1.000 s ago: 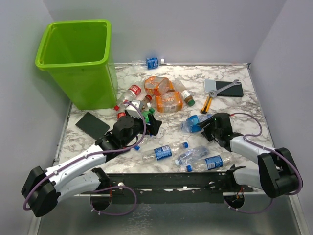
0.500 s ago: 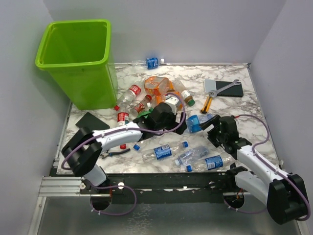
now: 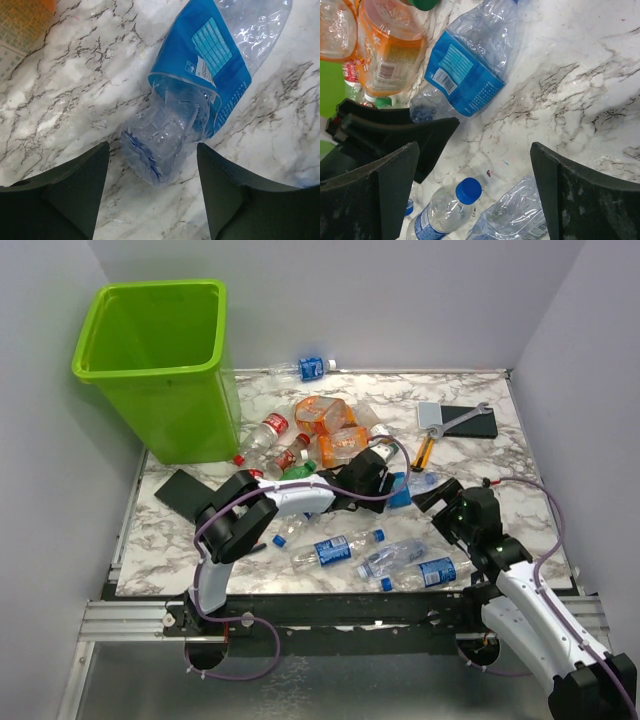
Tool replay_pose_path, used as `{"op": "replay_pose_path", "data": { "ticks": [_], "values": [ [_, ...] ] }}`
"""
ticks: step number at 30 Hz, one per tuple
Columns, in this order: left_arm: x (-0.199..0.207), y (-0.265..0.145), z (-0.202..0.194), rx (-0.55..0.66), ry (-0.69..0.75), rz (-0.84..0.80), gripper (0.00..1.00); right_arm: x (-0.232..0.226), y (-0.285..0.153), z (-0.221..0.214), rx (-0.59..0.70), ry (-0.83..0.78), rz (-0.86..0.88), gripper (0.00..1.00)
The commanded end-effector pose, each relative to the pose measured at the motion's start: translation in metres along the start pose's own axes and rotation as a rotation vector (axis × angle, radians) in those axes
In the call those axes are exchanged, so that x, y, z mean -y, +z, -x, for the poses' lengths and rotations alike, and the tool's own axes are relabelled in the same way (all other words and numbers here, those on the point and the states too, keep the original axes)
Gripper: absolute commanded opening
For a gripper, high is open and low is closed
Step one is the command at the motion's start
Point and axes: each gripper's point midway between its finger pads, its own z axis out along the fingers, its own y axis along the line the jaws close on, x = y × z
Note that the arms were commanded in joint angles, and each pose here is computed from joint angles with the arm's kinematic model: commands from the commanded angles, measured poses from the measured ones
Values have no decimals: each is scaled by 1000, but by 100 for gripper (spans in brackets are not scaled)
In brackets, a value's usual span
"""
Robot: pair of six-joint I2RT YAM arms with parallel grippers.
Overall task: Put the plastic bottles in the bin
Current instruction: Pick up the plastic bottle at the center of the board.
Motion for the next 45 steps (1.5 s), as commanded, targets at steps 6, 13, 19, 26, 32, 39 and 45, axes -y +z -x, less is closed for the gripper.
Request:
{"op": "replay_pose_path", "data": {
  "ticks": [6, 13, 19, 26, 32, 39, 45],
  "values": [
    [-6, 3, 4, 28, -22, 59, 37, -8, -17, 3, -2, -47, 39, 96],
    [0, -14, 14, 125, -88, 12, 15, -22, -24, 16, 42, -105, 79, 98],
    [5, -54, 43, 277, -175, -34, 0, -72, -47, 26, 62, -246, 300, 100],
    [20, -126, 91, 509, -411, -182, 0, -122, -81, 42, 143, -364, 524, 100],
    [38, -168, 113, 612, -607, -364, 0, -161, -93, 47, 174, -347, 716, 99],
    [59, -193, 124, 629, -653, -522, 0, -213, -119, 58, 223, -337, 973, 93],
    [68, -212, 128, 668, -664, -605, 0, -225, -93, 58, 159, -303, 945, 77]
  ]
}}
